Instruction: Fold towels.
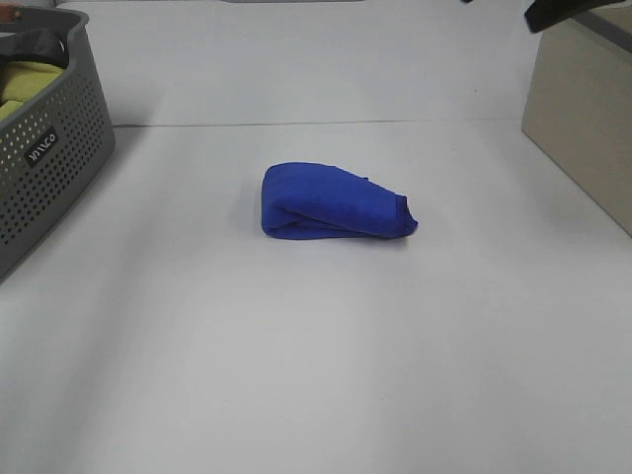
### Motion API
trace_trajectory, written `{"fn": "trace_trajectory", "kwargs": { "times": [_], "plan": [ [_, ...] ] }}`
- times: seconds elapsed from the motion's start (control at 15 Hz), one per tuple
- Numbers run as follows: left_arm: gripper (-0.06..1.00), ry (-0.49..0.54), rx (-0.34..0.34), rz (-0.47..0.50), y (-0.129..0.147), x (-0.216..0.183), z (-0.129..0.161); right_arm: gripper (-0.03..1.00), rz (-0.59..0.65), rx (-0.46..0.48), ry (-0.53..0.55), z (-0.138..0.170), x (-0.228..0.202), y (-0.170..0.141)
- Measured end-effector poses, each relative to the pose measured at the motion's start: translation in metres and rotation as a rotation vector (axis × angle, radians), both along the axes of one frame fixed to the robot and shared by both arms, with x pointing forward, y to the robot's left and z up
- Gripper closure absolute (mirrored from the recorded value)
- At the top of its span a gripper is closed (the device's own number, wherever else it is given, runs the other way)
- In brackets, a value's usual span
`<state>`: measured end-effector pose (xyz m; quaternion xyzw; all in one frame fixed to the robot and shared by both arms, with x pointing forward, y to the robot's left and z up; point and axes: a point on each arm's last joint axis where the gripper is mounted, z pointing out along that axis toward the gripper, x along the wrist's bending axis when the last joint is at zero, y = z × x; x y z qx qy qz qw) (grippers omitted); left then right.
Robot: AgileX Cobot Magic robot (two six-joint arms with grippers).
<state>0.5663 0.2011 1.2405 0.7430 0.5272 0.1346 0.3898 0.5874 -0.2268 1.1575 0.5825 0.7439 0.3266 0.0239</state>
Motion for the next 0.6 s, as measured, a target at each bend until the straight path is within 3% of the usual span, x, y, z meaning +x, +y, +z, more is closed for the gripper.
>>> {"fn": "trace_trajectory", "kwargs": {
  "times": [0.27, 0.47, 0.6],
  "plan": [
    [0.22, -0.022, 0.036, 0.069, 0.027, -0.089, 0.011, 0.19, -0.01, -0.049, -0.093, 0.031, -0.077, -0.012],
    [0.22, -0.036, 0.052, 0.063, 0.044, -0.164, -0.007, 0.19, -0.016, -0.088, -0.109, 0.02, -0.152, -0.022],
    [0.22, -0.027, 0.059, 0.06, 0.055, -0.212, -0.036, 0.19, -0.024, -0.107, -0.133, 0.003, -0.2, -0.029]
  ]
}}
